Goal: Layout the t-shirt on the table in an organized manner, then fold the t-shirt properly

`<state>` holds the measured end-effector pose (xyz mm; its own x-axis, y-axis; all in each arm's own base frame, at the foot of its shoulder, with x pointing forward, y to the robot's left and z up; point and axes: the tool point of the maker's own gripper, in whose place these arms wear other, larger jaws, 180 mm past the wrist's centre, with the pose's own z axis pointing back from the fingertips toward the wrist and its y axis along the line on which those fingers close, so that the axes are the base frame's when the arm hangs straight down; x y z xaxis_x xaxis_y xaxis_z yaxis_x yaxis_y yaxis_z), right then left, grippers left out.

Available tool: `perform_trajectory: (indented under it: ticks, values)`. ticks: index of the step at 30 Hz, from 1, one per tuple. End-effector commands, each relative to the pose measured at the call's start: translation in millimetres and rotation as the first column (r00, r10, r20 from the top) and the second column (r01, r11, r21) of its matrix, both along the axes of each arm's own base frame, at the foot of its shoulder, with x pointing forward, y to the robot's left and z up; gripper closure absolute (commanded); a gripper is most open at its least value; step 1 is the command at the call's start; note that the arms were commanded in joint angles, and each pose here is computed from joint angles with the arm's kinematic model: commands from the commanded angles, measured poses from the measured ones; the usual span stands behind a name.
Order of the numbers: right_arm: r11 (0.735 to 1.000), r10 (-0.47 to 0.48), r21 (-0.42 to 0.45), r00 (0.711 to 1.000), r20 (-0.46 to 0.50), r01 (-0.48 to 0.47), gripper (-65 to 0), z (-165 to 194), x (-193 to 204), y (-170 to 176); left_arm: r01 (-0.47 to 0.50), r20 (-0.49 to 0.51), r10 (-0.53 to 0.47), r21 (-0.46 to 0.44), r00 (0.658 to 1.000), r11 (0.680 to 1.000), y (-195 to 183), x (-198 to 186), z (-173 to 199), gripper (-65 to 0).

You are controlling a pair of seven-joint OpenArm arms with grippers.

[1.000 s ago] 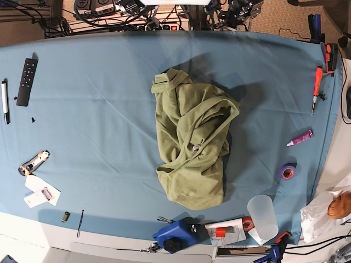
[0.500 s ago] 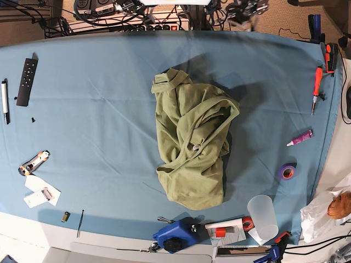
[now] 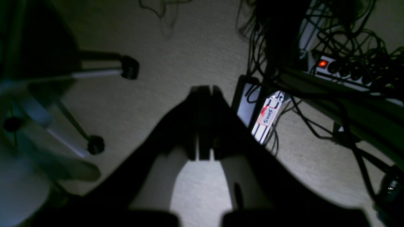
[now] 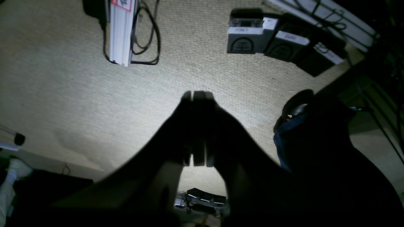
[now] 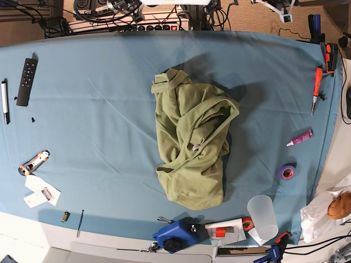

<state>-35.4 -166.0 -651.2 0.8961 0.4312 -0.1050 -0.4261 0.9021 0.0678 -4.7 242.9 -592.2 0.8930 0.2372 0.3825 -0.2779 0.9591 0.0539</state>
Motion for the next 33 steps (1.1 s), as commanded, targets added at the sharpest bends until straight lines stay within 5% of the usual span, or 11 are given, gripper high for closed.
perform_trajectory:
  ticks: [1,18,30,33]
  values:
    - [1.000,0.003,-0.004,1.000,-0.001,-0.003,0.0,2,-5,-6,0.017,0.017,-0.017,0.016,1.000,1.000,8,-4,9,0.0]
    - [0.983,0.179,0.018,0.971,0.156,-0.184,0.0,83,-23,-32,0.282,0.053,-0.278,-0.110,0.959,0.953,-1,-56,84,0.0]
    - [0.954,0.285,0.001,0.906,0.314,-0.301,0.0,168,8,4,0.513,0.119,-0.502,-0.303,0.856,0.803,-61,-77,156,0.0]
    - [0.948,0.296,-0.002,0.880,0.372,-0.319,0.0,191,31,20,0.518,0.097,-0.516,-0.312,0.851,0.797,-62,-69,170,0.0]
